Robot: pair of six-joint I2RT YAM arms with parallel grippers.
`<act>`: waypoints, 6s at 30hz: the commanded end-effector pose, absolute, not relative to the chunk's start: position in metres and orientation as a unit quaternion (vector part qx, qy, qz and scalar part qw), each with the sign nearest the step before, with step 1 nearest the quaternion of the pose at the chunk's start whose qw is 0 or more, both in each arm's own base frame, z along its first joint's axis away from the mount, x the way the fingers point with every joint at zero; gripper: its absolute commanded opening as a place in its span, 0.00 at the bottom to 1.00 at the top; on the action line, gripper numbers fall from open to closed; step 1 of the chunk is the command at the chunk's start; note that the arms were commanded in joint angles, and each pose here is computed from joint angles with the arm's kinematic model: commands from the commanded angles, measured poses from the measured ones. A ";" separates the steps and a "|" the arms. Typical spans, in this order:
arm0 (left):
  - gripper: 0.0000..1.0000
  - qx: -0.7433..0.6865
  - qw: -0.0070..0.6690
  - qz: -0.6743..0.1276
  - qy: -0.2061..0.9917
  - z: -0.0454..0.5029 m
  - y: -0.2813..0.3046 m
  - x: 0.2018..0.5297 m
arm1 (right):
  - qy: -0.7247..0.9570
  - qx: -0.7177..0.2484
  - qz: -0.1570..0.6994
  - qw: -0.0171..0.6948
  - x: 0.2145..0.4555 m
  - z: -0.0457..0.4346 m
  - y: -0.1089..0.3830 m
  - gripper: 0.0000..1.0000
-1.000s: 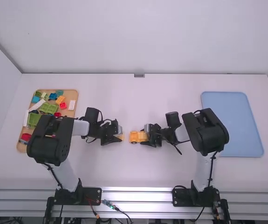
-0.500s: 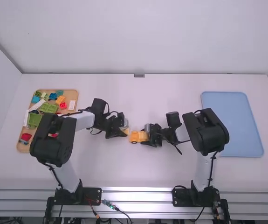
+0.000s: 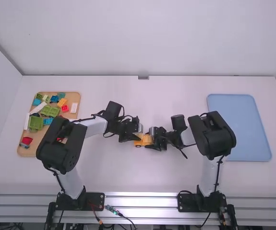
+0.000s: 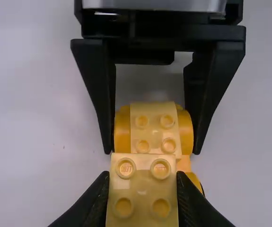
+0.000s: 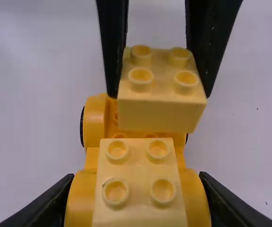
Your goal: Assemble lego blocks to make yellow taxi
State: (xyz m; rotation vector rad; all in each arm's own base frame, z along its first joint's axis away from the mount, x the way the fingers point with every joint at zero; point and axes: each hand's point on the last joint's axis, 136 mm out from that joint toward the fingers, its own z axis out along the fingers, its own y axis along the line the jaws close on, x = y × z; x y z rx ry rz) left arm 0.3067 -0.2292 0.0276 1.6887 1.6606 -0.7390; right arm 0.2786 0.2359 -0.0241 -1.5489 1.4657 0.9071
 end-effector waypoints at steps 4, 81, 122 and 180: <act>0.13 0.625 0.316 -0.296 0.649 0.015 -0.228 0.297 | 0.586 -0.608 0.360 0.396 0.279 -0.028 0.235 0.53; 0.02 0.603 0.396 -0.272 0.637 0.054 -0.226 0.290 | 0.584 -0.610 0.360 0.397 0.278 -0.028 0.235 0.53; 0.02 0.567 0.323 -0.289 0.700 0.007 -0.219 0.301 | 0.583 -0.611 0.359 0.397 0.278 -0.028 0.235 0.53; 0.99 0.055 0.179 0.039 0.982 0.118 0.188 0.471 | 0.821 -0.449 0.072 0.345 0.342 0.032 0.143 0.99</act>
